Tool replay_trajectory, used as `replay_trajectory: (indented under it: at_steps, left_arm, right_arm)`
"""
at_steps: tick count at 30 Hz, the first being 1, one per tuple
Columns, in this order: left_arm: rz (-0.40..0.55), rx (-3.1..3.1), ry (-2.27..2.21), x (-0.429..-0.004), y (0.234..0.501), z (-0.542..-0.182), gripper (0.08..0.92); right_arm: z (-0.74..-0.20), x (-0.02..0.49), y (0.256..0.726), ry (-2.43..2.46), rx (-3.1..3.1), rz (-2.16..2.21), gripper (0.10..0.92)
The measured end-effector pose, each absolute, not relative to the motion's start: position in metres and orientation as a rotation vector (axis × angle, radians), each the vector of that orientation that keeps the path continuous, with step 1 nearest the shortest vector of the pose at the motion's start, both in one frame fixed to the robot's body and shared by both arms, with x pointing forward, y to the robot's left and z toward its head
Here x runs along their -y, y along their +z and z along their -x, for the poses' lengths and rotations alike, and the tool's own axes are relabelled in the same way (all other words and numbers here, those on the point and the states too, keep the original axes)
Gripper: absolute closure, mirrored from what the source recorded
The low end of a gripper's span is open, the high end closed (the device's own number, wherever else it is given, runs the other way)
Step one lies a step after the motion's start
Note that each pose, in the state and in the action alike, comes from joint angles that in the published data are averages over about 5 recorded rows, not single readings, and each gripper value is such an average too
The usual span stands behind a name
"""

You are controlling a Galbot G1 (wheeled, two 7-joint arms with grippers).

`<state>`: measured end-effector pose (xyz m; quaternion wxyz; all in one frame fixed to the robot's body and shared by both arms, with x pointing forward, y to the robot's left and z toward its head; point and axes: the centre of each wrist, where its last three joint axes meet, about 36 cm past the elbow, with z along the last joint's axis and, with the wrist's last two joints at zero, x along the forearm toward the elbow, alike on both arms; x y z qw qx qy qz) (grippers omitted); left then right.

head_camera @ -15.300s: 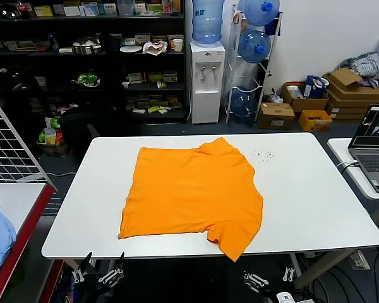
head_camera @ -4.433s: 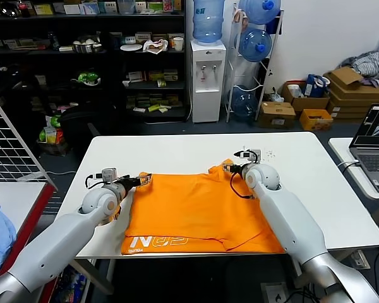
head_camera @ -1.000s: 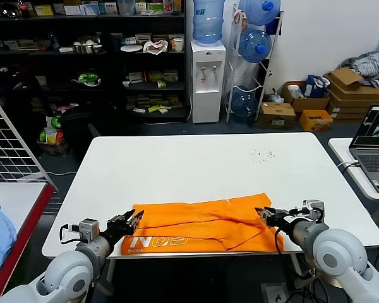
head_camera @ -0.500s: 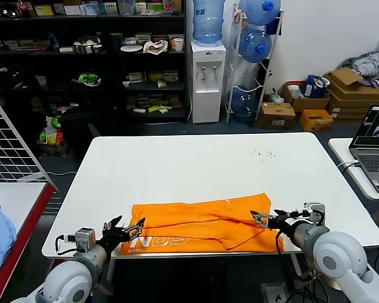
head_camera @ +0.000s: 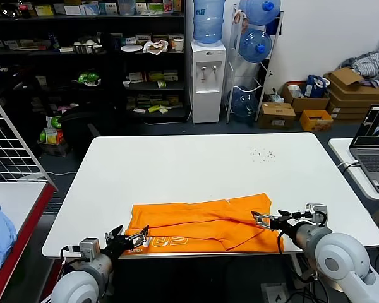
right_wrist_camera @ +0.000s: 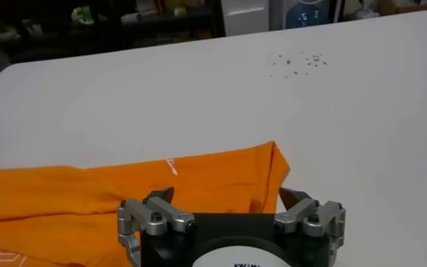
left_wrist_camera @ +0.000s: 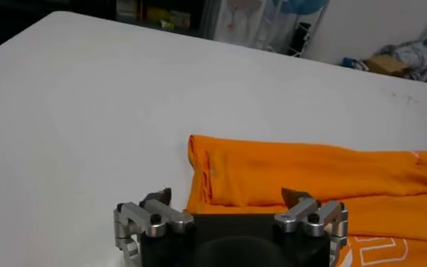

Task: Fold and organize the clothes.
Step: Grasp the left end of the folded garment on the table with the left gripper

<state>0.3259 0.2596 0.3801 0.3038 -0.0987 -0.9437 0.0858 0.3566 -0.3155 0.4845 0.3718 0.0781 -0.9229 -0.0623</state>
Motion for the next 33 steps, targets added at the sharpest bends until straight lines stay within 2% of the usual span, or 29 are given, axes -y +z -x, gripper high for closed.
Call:
replay_trajectory:
  at_steps: [4, 29, 33]
  left_arm:
    - [0.251, 2.501, 0.235, -0.259, 0.375, -0.327, 0.136]
    - [0.237, 2.487, 0.263, -0.252, 0.36, -0.317, 0.85]
    - [0.234, 2.492, 0.265, -0.25, 0.358, -0.318, 0.883]
  right_arm:
    - [-0.357, 0.316, 0.484, -0.16, 2.366, -0.198, 0.101]
    - [-0.358, 0.316, 0.483, -0.161, 2.365, -0.198, 0.101]
    - [-0.358, 0.316, 0.483, -0.164, 2.366, -0.196, 0.101]
